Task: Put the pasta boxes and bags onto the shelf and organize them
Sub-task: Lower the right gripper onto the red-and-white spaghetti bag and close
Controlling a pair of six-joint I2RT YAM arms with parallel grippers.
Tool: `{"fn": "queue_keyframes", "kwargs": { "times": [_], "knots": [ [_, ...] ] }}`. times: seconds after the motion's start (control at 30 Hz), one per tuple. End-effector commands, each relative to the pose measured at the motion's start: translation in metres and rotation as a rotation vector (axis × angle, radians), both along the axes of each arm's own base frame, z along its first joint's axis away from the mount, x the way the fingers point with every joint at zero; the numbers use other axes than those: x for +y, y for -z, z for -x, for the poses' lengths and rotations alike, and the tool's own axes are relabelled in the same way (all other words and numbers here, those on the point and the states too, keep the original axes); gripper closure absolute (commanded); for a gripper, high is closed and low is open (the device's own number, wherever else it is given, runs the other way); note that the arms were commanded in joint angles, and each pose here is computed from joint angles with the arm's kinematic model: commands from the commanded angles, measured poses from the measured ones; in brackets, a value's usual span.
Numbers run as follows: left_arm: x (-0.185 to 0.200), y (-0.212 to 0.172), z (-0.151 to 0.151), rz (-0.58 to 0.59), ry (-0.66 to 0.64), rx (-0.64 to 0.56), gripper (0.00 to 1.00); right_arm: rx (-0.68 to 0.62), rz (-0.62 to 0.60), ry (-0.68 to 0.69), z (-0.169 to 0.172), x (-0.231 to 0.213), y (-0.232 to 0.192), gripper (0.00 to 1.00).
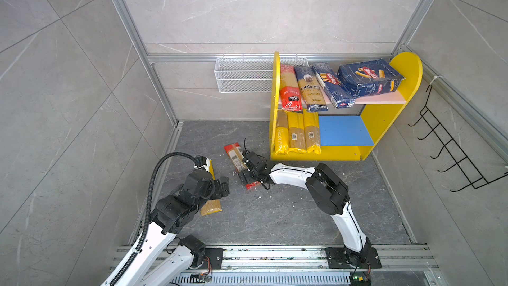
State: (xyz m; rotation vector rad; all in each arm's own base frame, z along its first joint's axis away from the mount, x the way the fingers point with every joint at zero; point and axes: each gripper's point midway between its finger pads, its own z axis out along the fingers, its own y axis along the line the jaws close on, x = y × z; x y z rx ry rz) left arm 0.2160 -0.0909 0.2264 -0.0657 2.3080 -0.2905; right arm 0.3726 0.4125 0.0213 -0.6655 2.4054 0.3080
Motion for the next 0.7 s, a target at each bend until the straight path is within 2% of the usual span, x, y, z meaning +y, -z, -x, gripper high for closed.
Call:
{"fn": "queue_keyframes", "kwargs": {
  "times": [0.0, 0.3, 0.5, 0.53, 0.63, 0.67],
  "knots": [
    [-0.009, -0.016, -0.003, 0.020, 0.047, -0.025, 0.00, 0.094, 0.115, 0.025, 0.034, -0.030, 0.042, 0.01],
    [-0.008, -0.027, 0.010, 0.103, 0.049, -0.053, 0.00, 0.154, 0.191, -0.043, 0.067, -0.018, 0.061, 0.10],
    [0.000, -0.030, 0.021, 0.127, 0.032, -0.069, 0.00, 0.155, 0.200, -0.058, 0.072, -0.006, 0.064, 0.15],
    [0.001, -0.031, 0.023, 0.128, 0.031, -0.070, 0.00, 0.155, 0.203, -0.056, 0.073, -0.007, 0.065, 0.20],
    [0.004, -0.033, 0.027, 0.135, 0.028, -0.073, 0.00, 0.156, 0.217, -0.041, 0.073, -0.012, 0.065, 0.44],
    [0.005, -0.033, 0.028, 0.138, 0.029, -0.075, 0.00, 0.158, 0.220, -0.037, 0.074, -0.014, 0.065, 0.49]
  ]
}}
